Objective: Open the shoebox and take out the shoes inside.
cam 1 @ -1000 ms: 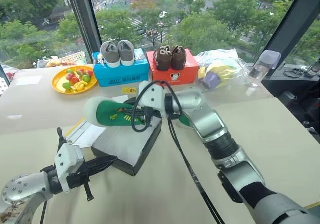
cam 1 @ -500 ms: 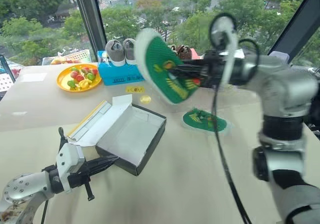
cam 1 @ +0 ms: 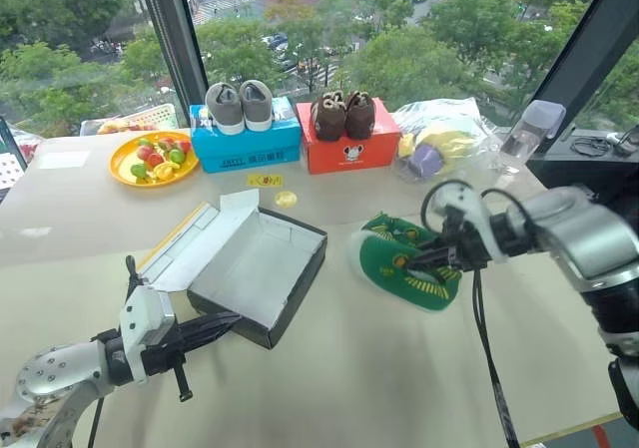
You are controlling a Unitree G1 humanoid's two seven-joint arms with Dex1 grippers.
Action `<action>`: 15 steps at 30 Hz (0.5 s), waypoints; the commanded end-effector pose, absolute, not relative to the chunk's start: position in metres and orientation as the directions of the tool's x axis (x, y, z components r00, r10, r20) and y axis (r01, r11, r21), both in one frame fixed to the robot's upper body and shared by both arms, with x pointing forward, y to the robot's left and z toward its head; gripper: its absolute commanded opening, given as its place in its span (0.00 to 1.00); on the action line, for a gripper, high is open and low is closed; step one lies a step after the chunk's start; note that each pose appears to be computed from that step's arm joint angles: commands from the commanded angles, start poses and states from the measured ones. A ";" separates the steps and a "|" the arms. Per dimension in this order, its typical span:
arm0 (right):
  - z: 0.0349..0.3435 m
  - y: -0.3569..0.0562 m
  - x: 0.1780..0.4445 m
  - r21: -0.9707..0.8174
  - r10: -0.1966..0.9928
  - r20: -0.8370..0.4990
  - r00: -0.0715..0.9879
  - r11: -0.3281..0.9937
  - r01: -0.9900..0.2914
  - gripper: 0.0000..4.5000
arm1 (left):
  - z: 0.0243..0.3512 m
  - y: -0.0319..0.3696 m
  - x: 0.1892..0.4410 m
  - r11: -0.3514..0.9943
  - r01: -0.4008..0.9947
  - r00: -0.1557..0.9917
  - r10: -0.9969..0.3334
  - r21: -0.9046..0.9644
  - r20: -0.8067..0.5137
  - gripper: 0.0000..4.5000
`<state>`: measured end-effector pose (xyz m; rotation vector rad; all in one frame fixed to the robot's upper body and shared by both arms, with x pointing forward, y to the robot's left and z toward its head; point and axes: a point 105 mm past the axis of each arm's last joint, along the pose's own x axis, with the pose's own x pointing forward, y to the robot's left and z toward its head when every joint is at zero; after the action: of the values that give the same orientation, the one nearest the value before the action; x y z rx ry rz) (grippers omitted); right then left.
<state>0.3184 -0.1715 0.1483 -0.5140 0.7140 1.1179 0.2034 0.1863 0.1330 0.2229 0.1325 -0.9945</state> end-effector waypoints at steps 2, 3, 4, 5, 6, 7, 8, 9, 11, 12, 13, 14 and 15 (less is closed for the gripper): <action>0.136 -0.182 0.331 -0.092 0.574 -0.768 0.286 0.343 -0.935 0.24 | 0.137 0.184 0.202 0.512 0.847 0.532 -0.822 0.145 -0.202 0.00; 0.132 -0.183 0.335 -0.097 0.563 -0.771 0.297 0.357 -0.929 0.24 | 0.137 0.184 0.201 0.511 0.847 0.531 -0.823 0.145 -0.203 0.00; 0.129 -0.185 0.339 -0.107 0.554 -0.774 0.306 0.363 -0.926 0.24 | 0.137 0.184 0.201 0.511 0.847 0.531 -0.823 0.145 -0.204 0.00; 0.128 -0.186 0.341 -0.114 0.549 -0.776 0.311 0.364 -0.925 0.24 | 0.137 0.184 0.201 0.510 0.848 0.530 -0.823 0.145 -0.205 0.00; 0.127 -0.187 0.342 -0.125 0.541 -0.779 0.317 0.361 -0.924 0.24 | 0.136 0.184 0.201 0.510 0.848 0.530 -0.823 0.145 -0.206 0.00; 0.126 -0.188 0.344 -0.133 0.538 -0.780 0.320 0.358 -0.924 0.24 | 0.136 0.184 0.201 0.510 0.848 0.530 -0.823 0.145 -0.206 0.00; 0.128 -0.186 0.344 -0.127 0.553 -0.769 0.320 0.360 -0.925 0.24 | 0.136 0.184 0.201 0.508 0.849 0.528 -0.824 0.147 -0.207 0.00; 0.129 -0.184 0.344 -0.121 0.565 -0.761 0.320 0.360 -0.925 0.36 | 0.136 0.184 0.201 0.506 0.850 0.527 -0.824 0.147 -0.207 0.00; 0.137 -0.182 0.347 -0.172 0.569 -0.739 0.361 0.359 -0.917 0.48 | 0.135 0.182 0.201 0.499 0.854 0.521 -0.828 0.149 -0.209 0.00; 0.141 -0.182 0.347 -0.212 0.559 -0.737 0.379 0.341 -0.916 0.55 | 0.135 0.182 0.202 0.497 0.855 0.518 -0.829 0.148 -0.208 0.00; 0.145 -0.182 0.347 -0.245 0.553 -0.733 0.396 0.328 -0.912 0.63 | 0.135 0.182 0.202 0.496 0.855 0.517 -0.830 0.148 -0.208 0.00; 0.149 -0.182 0.346 -0.255 0.555 -0.728 0.402 0.325 -0.911 0.70 | 0.135 0.182 0.202 0.495 0.856 0.517 -0.830 0.149 -0.209 0.00; 0.155 -0.181 0.345 -0.264 0.562 -0.720 0.406 0.320 -0.910 0.78 | 0.135 0.181 0.202 0.494 0.857 0.515 -0.831 0.148 -0.209 0.00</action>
<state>0.3422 -0.1814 0.1277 -0.6730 0.6664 1.0603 0.2023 0.1839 0.1290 0.2224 0.1470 -1.0106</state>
